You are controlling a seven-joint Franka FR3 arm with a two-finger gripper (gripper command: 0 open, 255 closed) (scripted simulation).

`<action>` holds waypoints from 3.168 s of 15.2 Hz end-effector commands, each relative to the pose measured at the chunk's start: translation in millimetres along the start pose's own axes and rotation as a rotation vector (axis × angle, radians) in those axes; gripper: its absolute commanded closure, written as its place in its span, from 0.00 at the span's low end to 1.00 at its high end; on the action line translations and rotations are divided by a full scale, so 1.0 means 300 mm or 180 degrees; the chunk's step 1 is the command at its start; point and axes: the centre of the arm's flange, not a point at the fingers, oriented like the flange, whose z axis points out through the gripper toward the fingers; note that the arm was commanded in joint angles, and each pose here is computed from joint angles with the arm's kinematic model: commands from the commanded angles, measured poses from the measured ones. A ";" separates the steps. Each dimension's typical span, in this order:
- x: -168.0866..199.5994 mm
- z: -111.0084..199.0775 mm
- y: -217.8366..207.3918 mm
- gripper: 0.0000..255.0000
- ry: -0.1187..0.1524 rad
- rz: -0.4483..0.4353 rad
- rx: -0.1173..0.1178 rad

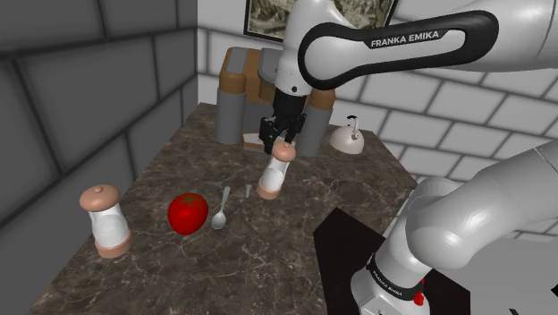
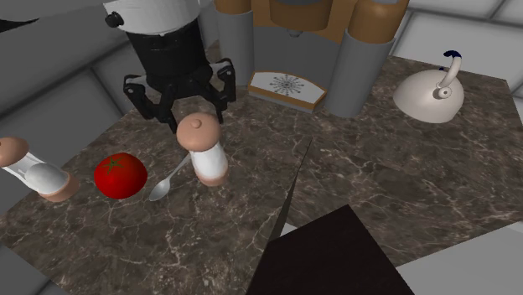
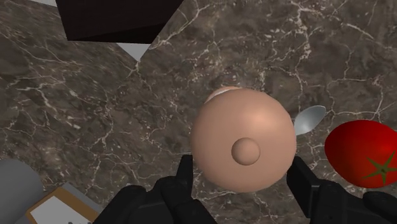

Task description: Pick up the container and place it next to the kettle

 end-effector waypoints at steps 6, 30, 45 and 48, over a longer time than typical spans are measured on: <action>0.003 -0.124 0.005 1.00 -0.0001 0.0000 0.0000; 0.025 -0.512 0.009 1.00 0.0000 -0.0001 0.0000; -0.091 0.092 0.056 0.00 -0.0012 -0.0168 0.0077; -0.116 0.221 0.065 0.00 -0.0015 -0.0204 0.0094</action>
